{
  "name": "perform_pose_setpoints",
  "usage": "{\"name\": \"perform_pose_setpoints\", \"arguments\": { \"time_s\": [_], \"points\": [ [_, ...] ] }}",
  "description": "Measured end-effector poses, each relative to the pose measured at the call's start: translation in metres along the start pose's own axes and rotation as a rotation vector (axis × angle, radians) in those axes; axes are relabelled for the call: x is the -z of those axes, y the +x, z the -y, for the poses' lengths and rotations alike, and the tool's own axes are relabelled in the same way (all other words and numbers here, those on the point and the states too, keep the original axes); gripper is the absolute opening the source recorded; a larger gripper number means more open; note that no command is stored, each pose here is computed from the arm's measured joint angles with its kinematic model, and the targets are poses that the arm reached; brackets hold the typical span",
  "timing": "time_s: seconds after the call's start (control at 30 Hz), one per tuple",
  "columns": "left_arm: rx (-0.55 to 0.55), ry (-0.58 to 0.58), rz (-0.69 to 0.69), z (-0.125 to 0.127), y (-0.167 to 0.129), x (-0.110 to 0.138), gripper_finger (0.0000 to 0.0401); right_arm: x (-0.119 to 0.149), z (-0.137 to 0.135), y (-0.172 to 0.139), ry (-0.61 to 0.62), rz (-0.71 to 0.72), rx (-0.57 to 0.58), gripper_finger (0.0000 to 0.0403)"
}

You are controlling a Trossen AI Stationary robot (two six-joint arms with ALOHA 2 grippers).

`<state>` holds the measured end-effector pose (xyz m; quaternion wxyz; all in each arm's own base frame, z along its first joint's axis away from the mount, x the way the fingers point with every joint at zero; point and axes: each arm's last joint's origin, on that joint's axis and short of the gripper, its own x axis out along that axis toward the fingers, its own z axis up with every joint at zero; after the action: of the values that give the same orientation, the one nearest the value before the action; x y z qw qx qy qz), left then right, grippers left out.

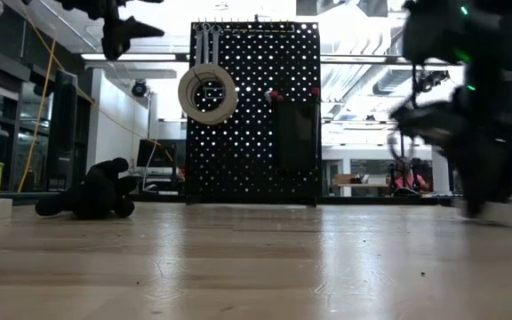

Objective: Hang tools onto peg board
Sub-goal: Hang the right tape onto the peg board

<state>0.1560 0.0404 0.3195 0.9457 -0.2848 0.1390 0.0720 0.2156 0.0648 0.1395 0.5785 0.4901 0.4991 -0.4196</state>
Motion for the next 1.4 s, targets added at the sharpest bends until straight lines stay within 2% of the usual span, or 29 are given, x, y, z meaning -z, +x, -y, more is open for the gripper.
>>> {"name": "perform_pose_setpoints", "arguments": {
  "time_s": [0.17,0.23,0.37,0.5,0.63,0.7,1.0,1.23,1.4],
  "points": [
    [-0.033,0.024,0.004,0.011,0.006,0.007,0.0211,-0.006,-0.034,-0.009,0.003,0.082,-0.320,0.0043],
    [-0.041,0.027,-0.004,0.015,0.008,0.010,0.0211,-0.007,-0.041,-0.016,-0.010,0.121,-0.356,0.0043],
    [-0.032,0.040,-0.039,0.020,0.015,0.016,0.0211,-0.006,-0.050,-0.042,-0.099,0.162,-0.266,0.0043],
    [-0.030,0.052,-0.073,0.024,0.023,0.021,0.0211,-0.003,-0.046,-0.074,-0.175,0.151,-0.055,0.0043],
    [-0.020,0.061,-0.096,0.027,0.033,0.025,0.0211,0.003,-0.030,-0.090,-0.129,0.149,0.147,0.0043],
    [-0.014,0.064,-0.105,0.028,0.040,0.026,0.0211,0.007,-0.023,-0.089,-0.092,0.139,0.200,0.0043],
    [0.012,0.083,-0.162,0.035,0.065,0.038,0.0211,0.034,0.013,-0.048,0.048,0.035,0.310,0.0043],
    [0.022,0.073,-0.184,0.039,0.074,0.043,0.0211,0.045,0.030,-0.026,0.134,0.007,0.201,0.0043],
    [0.026,0.067,-0.176,0.039,0.074,0.043,0.0211,0.045,0.045,-0.021,0.150,-0.014,0.236,0.0043]
  ]
}}
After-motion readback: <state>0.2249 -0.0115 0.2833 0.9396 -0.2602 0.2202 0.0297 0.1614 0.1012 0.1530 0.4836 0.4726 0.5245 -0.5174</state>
